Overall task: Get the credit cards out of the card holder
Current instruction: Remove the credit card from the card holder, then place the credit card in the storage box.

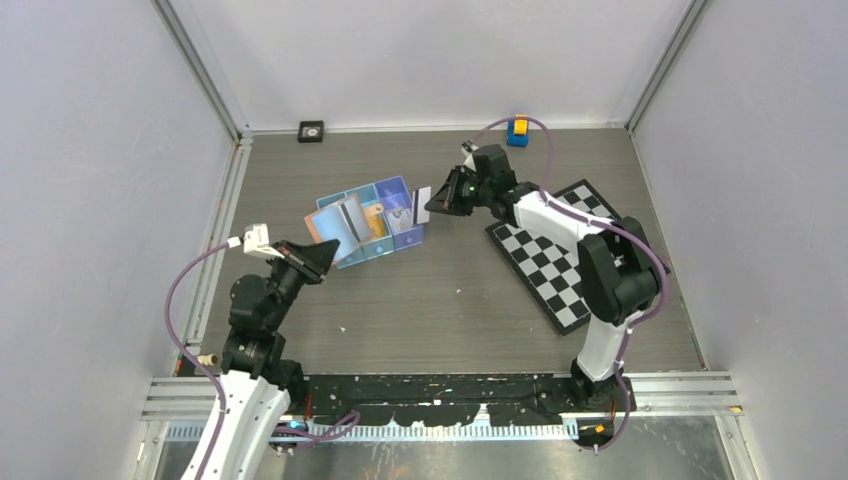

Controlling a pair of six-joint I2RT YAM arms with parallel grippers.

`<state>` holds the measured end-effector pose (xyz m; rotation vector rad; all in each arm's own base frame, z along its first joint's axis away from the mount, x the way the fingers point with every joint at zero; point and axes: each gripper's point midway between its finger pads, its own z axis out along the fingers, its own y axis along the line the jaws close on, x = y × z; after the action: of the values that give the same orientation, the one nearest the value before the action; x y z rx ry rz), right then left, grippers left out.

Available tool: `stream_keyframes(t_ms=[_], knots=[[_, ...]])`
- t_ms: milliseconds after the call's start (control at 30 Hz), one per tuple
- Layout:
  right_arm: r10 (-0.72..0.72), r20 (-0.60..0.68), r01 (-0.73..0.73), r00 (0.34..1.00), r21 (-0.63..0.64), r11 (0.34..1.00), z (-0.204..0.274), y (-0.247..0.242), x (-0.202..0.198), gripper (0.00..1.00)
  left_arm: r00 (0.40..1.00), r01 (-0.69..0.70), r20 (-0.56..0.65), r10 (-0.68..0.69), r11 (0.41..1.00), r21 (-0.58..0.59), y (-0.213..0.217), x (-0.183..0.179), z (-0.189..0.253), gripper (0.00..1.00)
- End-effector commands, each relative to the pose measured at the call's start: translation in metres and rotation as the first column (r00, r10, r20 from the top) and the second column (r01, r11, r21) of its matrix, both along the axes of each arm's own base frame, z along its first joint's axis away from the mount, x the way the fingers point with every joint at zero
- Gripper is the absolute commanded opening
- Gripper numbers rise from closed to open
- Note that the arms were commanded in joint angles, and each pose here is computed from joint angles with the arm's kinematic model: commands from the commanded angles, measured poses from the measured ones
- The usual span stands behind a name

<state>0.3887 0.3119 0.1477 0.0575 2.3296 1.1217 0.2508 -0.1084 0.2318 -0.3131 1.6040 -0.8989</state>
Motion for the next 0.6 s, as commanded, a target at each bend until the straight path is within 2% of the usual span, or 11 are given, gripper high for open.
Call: stream_keyframes(t_ms=[0, 367, 567], knots=[[0.085, 0.050, -0.086, 0.995, 0.016, 0.996, 0.022, 0.026, 0.004, 0.00, 0.995, -0.075, 0.074, 0.073, 0.997, 0.020, 0.014, -0.004, 0.023, 0.00], [0.162, 0.018, -0.157, 0.987, -0.162, 0.974, -0.008, 0.056, 0.020, 0.01, 0.996, -0.052, 0.074, 0.051, 0.999, 0.015, 0.011, -0.006, 0.027, 0.00], [0.151, 0.009, -0.144, 0.989, -0.249, 0.958, -0.015, 0.058, 0.036, 0.00, 0.998, -0.021, 0.066, 0.020, 1.000, 0.016, 0.005, -0.005, 0.026, 0.00]])
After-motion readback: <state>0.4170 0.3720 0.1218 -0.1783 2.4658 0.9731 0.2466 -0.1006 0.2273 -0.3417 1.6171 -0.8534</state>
